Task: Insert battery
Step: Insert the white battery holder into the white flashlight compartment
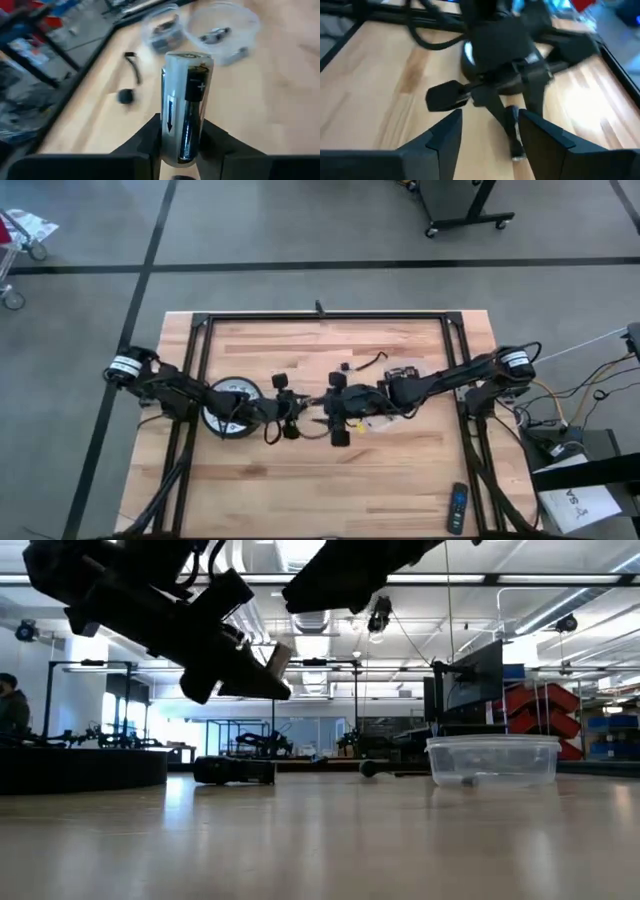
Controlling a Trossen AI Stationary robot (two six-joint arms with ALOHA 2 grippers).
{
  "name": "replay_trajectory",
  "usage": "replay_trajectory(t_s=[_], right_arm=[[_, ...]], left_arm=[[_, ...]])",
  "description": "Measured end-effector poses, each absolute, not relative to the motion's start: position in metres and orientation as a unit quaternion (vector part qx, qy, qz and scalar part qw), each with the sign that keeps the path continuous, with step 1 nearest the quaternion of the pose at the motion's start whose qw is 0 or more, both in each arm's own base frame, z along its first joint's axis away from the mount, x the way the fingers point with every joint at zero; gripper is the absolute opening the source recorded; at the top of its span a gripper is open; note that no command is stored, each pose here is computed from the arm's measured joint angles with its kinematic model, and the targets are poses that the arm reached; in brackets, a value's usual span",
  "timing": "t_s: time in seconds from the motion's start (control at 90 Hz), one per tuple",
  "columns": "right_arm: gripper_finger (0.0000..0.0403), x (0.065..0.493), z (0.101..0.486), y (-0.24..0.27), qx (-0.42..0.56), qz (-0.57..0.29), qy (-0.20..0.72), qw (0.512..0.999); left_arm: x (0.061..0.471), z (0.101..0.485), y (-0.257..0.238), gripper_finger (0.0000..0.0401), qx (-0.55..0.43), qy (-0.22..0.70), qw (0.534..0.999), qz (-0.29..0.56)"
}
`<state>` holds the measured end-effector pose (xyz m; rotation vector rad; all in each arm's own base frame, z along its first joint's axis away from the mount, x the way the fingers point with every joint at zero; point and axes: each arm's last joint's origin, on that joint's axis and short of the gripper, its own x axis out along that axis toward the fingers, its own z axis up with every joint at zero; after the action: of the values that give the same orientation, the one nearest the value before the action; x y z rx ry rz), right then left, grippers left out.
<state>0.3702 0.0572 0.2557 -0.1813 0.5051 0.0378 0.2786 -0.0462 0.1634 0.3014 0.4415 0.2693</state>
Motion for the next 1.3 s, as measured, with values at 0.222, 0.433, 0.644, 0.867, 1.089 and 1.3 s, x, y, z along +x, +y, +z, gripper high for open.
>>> replay_trajectory(t_s=[0.222,0.433,0.644,0.867,1.089,1.3], right_arm=[[0.0207,0.375,0.246,0.06,-0.123,0.028,0.26,0.957],[0.023,0.375,0.245,0.057,-0.124,0.025,0.262,0.957],[0.024,0.381,0.238,0.054,-0.125,0.021,0.257,0.958],[0.0229,0.388,0.226,0.051,-0.123,0.016,0.264,0.956],[0.0194,0.393,0.219,0.048,-0.113,0.009,0.276,0.955],[0.0152,0.393,0.219,0.048,-0.095,0.002,0.276,0.957]], left_arm=[[0.279,0.162,-0.051,0.0067,0.109,0.217,0.967,0.082],[0.279,0.162,-0.051,0.0067,0.098,0.216,0.968,0.08],[0.279,0.162,-0.052,0.0063,0.09,0.215,0.97,0.068],[0.279,0.162,-0.052,0.0071,0.086,0.216,0.97,0.069],[0.279,0.162,-0.052,0.0061,0.086,0.216,0.97,0.069],[0.279,0.162,-0.052,0.0073,0.087,0.216,0.97,0.07]])
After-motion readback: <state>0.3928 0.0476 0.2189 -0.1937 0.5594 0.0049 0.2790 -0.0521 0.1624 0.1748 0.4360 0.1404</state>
